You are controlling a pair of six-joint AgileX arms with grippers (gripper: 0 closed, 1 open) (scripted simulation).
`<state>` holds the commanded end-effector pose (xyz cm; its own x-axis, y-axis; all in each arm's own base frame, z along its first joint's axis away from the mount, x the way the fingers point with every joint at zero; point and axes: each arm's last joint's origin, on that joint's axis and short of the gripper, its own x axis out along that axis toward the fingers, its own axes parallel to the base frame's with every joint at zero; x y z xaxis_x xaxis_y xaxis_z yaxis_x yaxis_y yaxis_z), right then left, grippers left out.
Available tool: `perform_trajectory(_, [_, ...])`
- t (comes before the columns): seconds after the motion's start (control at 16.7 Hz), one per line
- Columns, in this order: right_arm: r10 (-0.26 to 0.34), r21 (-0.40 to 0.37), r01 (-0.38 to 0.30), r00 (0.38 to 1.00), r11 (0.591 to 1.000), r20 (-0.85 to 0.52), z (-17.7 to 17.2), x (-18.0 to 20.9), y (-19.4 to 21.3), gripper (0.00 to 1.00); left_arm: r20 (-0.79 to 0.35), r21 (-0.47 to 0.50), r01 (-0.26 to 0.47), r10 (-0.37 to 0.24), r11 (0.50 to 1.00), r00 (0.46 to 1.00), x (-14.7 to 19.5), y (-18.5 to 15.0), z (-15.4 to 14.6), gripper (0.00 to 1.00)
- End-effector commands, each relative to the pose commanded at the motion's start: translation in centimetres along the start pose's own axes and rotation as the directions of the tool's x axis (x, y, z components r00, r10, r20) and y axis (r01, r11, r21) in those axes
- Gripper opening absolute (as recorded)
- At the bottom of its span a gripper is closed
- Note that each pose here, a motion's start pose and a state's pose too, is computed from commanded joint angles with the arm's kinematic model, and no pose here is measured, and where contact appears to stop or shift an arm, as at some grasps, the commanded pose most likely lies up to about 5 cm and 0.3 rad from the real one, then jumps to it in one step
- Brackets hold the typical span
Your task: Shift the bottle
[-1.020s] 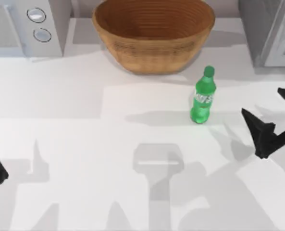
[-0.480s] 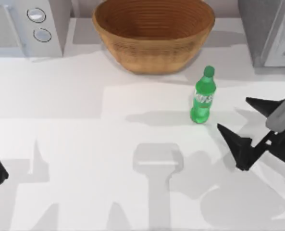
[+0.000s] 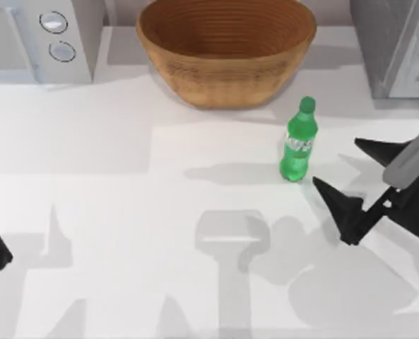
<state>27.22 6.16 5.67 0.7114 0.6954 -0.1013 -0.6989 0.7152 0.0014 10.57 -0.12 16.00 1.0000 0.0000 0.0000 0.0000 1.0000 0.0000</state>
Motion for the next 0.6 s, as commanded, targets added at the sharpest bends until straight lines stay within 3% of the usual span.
perform_trajectory(0.42, [0.001,-0.002,-0.001,1.0,1.0,0.005,0.0,7.7,-0.1,1.0,0.0,0.0,0.0,0.0,1.0,1.0,0.0,0.0,0.0,1.0])
perform_trajectory(0.6, [0.001,-0.001,-0.001,1.0,1.0,0.002,0.1,9.0,0.2,1.0,0.0,0.0,0.0,0.0,1.0,1.0,0.0,0.0,0.0,1.0])
